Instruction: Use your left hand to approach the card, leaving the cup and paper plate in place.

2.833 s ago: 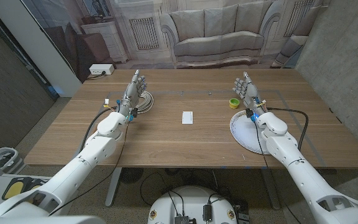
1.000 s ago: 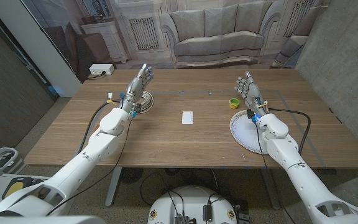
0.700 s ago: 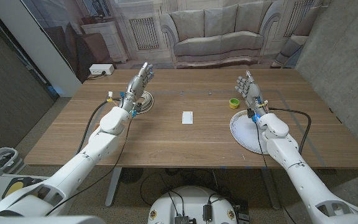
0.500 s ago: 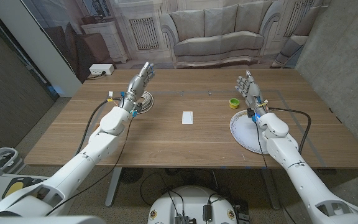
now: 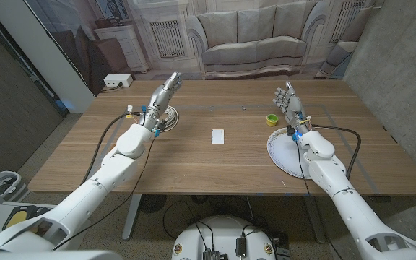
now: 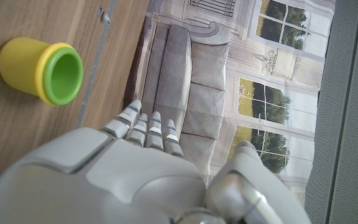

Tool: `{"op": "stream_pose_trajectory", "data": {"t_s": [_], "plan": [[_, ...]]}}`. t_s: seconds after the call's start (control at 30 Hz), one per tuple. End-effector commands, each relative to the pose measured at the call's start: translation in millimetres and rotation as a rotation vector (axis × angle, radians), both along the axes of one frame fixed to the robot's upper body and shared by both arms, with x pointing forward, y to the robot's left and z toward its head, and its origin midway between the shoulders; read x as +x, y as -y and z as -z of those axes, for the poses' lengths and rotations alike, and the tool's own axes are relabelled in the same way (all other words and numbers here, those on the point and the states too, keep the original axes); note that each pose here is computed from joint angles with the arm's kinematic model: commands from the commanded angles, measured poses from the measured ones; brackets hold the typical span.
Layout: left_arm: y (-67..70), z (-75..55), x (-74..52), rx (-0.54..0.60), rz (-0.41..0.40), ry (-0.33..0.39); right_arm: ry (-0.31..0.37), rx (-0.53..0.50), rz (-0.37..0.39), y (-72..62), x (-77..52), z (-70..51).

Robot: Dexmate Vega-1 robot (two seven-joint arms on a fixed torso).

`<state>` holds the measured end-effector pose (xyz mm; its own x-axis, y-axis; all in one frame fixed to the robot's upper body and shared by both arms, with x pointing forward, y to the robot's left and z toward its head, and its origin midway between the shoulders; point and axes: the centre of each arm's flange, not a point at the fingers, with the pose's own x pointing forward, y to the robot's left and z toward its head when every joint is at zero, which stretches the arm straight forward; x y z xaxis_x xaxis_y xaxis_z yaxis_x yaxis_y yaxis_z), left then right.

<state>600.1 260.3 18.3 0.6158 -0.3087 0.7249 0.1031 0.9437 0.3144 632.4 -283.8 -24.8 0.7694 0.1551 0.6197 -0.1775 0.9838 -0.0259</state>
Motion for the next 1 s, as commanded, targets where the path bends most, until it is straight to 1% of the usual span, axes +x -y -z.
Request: {"op": "stream_pose_trajectory", "data": {"t_s": [0.03, 0.13, 0.23, 0.37, 0.5, 0.57, 1.0], "plan": [[6.0, -1.1, -6.8, 0.044, -0.042, 0.038, -0.005, 0.012, -0.002, -0.6, 0.2, 5.8], [8.0, -0.4, -8.3, 0.055, -0.044, 0.047, -0.008, 0.011, 0.000, -0.1, -0.6, 6.7], [10.0, -1.2, -10.2, 0.073, -0.064, 0.061, -0.010, 0.008, 0.003, 0.6, -1.5, 6.4], [13.5, -2.5, -12.9, 0.089, -0.067, 0.072, -0.001, 0.010, 0.003, 1.6, -3.8, 7.5], [16.8, -3.5, -15.1, 0.122, -0.115, 0.078, -0.004, 0.008, 0.005, 2.5, -4.6, 8.4], [18.1, -3.5, -15.1, 0.130, -0.123, 0.080, -0.002, 0.008, 0.005, 2.9, -5.1, 8.6], [25.7, -3.3, -19.4, 0.169, -0.165, 0.131, 0.018, -0.006, 0.008, 1.6, -10.8, 3.6]]}}
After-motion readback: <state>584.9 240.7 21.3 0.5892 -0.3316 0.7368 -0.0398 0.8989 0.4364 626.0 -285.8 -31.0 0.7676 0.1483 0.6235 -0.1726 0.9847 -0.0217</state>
